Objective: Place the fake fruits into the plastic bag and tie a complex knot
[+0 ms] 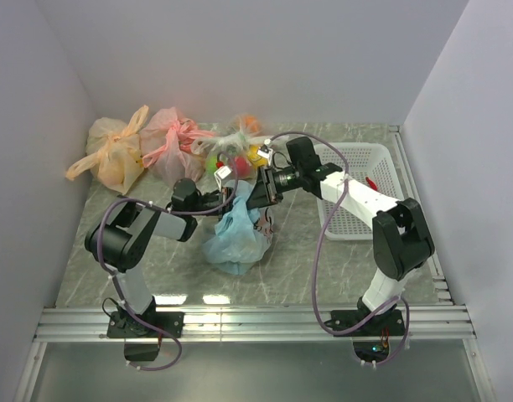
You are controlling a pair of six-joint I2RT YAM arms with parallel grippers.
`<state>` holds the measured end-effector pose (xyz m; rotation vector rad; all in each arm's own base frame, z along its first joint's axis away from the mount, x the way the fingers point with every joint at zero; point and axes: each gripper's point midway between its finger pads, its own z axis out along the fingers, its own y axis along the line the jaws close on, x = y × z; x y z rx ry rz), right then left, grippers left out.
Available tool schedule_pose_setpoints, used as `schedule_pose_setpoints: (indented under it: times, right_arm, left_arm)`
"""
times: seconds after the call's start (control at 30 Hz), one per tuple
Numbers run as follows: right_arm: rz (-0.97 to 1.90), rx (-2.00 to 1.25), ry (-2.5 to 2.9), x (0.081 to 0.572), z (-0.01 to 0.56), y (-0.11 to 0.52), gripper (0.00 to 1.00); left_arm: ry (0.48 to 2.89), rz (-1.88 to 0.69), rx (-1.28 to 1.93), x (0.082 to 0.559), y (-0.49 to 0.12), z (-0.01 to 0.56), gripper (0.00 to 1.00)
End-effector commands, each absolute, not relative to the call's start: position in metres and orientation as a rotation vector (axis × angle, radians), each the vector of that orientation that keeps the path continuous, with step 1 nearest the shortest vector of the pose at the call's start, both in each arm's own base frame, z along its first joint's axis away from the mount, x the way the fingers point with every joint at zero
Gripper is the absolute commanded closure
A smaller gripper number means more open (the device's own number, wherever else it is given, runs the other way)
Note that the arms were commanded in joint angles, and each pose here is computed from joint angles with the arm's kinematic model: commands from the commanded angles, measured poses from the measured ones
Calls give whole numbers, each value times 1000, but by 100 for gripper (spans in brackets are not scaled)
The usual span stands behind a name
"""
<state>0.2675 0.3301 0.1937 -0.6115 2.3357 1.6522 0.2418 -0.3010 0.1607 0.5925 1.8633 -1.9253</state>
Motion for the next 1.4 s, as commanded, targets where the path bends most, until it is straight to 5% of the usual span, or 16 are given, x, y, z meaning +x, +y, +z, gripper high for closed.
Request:
schedule_pose_setpoints:
  times: [0.0, 0.1, 0.37, 0.53, 0.63, 0.77, 0.87, 1.03, 1.37]
  right_arm:
    - [1626, -618, 2229, 288, 210, 347, 61]
    - [1570, -666, 2265, 281, 205, 343, 33]
    - [1476, -777, 2256, 262, 221, 299, 14]
    - [1446, -681, 2349, 257, 214, 264, 15]
    - [1463, -621, 2371, 258, 207, 253, 27]
    - [1482, -561, 2386, 267, 193, 257, 63]
    - [1519, -566, 2377, 277, 188, 267, 76]
    - [1571, -634, 2326, 277, 194, 291, 71]
    - [1677, -674, 2250, 267, 216, 317, 43]
  left_arm:
    - [1613, -1964, 691, 230, -302, 200, 99]
    - [1612, -2022, 633, 228, -301, 203, 99]
    - [1678, -1955, 581, 240, -301, 195, 100]
    - [1683, -1928, 592, 236, -299, 194, 99]
    - [1681, -1915, 602, 236, -298, 194, 99]
    - [1678, -1908, 612, 235, -298, 194, 99]
    - [1683, -1906, 614, 235, -298, 192, 99]
    - [1689, -1904, 619, 235, -299, 191, 100]
    - [1708, -1901, 621, 235, -299, 184, 99]
